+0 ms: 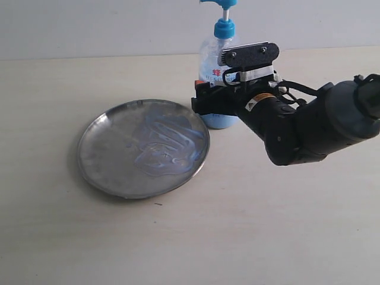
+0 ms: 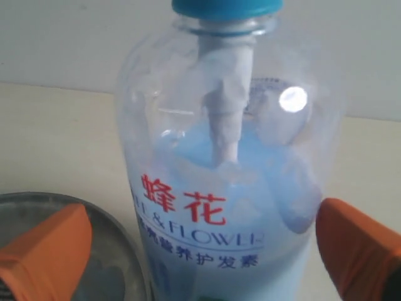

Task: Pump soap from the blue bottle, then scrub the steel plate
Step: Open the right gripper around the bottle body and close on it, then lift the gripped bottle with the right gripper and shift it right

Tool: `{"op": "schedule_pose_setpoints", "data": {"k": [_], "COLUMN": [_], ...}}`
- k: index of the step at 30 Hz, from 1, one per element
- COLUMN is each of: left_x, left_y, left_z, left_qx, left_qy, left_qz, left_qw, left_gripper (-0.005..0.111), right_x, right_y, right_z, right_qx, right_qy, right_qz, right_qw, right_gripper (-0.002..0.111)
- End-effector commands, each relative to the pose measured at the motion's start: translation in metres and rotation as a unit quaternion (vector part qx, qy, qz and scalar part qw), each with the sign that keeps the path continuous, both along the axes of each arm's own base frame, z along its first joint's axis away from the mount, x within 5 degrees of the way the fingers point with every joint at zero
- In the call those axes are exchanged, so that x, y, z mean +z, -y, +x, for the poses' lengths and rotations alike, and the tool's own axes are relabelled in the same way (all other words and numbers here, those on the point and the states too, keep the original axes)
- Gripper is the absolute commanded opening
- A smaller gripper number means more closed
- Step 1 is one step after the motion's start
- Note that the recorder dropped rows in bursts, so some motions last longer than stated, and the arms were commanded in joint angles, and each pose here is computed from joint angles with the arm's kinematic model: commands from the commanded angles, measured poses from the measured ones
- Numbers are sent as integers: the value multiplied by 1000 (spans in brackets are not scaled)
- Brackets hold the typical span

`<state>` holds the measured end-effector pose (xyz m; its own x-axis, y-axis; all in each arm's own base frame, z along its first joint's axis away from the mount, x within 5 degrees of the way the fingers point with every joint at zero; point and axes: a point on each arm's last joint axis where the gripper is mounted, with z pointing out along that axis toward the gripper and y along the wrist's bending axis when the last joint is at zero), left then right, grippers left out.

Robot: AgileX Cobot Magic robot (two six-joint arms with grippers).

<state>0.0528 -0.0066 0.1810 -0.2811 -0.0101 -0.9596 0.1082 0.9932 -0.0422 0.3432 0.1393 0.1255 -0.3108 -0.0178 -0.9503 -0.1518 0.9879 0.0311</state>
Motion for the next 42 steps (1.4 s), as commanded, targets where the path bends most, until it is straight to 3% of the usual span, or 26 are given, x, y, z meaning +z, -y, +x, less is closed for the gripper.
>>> {"op": "schedule_pose_setpoints", "data": {"k": [1, 42], "left_x": [0, 0], "left_y": [0, 0], "left_z": [0, 0], "left_qx": [0, 0], "left_qy": [8, 8], "left_qz": [2, 2], "left_qw": [1000, 1000], "left_gripper": [0, 0], "right_x": [-5, -15], "right_y": [-4, -7], "right_z": [6, 16], "right_qx": [5, -8], "right_qy": [-3, -4], "right_qz": [-1, -1], "right_qw": [1000, 1000], "right_gripper": [93, 93]}}
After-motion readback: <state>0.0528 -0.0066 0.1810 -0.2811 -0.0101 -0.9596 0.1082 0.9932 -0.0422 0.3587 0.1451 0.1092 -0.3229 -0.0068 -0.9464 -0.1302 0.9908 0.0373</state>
